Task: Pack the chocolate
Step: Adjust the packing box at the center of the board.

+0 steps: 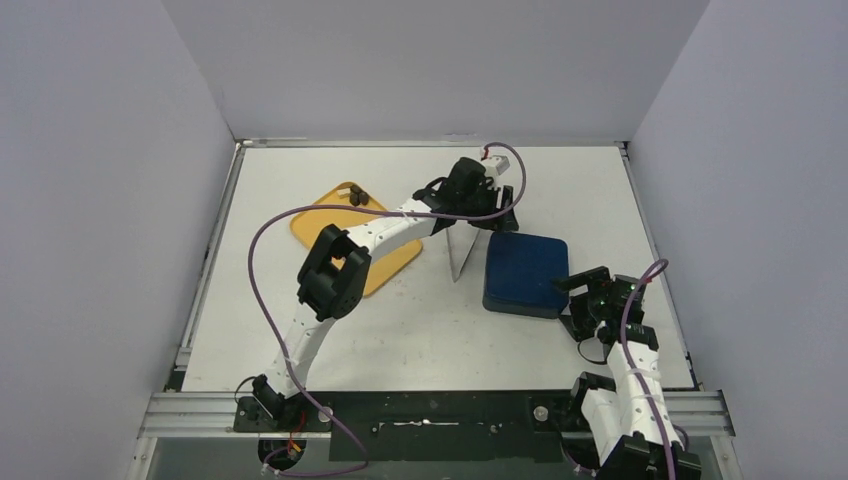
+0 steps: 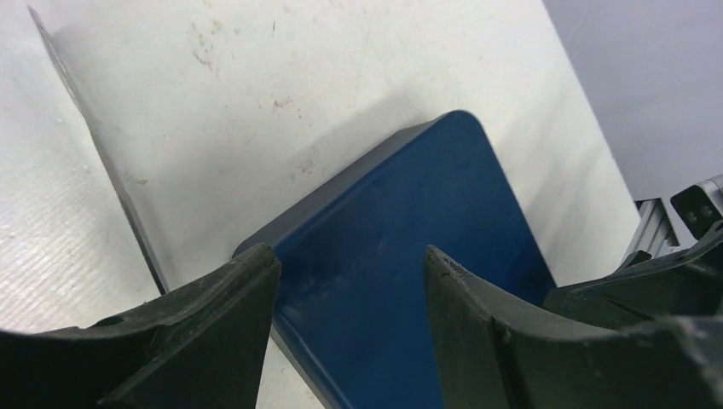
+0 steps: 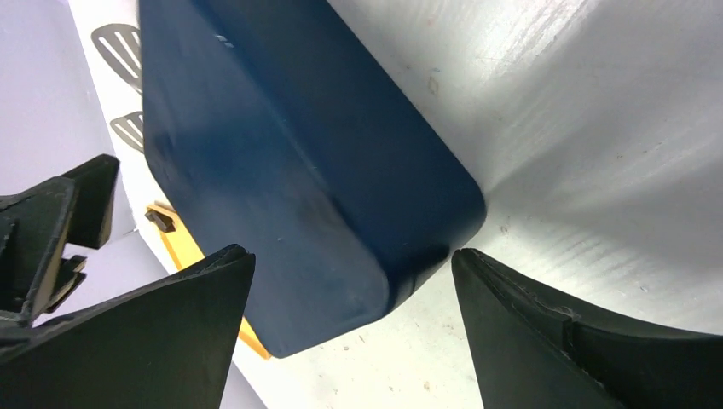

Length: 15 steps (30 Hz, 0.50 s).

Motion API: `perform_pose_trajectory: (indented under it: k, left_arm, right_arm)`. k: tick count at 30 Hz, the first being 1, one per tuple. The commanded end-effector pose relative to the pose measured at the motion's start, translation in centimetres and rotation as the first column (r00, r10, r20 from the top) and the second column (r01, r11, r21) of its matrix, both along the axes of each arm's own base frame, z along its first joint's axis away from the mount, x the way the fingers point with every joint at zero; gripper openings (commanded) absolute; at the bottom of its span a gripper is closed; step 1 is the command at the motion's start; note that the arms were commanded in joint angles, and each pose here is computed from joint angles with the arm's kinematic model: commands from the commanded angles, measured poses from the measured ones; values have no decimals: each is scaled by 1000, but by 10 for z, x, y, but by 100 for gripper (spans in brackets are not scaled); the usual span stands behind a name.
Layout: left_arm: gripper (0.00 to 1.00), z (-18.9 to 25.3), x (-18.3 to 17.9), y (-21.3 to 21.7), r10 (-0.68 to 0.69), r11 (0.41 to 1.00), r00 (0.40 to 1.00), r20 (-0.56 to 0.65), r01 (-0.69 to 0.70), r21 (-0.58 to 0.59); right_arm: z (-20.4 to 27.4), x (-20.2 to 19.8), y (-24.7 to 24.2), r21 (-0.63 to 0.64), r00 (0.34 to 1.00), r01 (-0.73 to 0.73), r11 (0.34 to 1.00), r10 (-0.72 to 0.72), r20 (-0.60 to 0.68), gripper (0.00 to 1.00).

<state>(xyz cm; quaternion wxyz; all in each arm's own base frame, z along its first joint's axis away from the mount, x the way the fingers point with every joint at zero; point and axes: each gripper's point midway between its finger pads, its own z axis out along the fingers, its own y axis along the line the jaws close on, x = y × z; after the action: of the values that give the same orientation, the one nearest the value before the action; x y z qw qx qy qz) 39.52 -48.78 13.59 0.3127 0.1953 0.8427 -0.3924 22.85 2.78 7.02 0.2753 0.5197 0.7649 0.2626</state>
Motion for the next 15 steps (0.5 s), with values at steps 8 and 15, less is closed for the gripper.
perform_pose_trajectory:
  k: [8,15]
  left_arm:
    - [56,-33,-22,-17,-126,991,991,-52,127,33]
    - [53,-20,-69,-29,-188,982,975,-114,189,-7]
  right_arm:
    - [30,51,-28,-86,981,36,996,-19,195,84]
    - [41,82,-71,-146,970,-18,989,53,239,80]
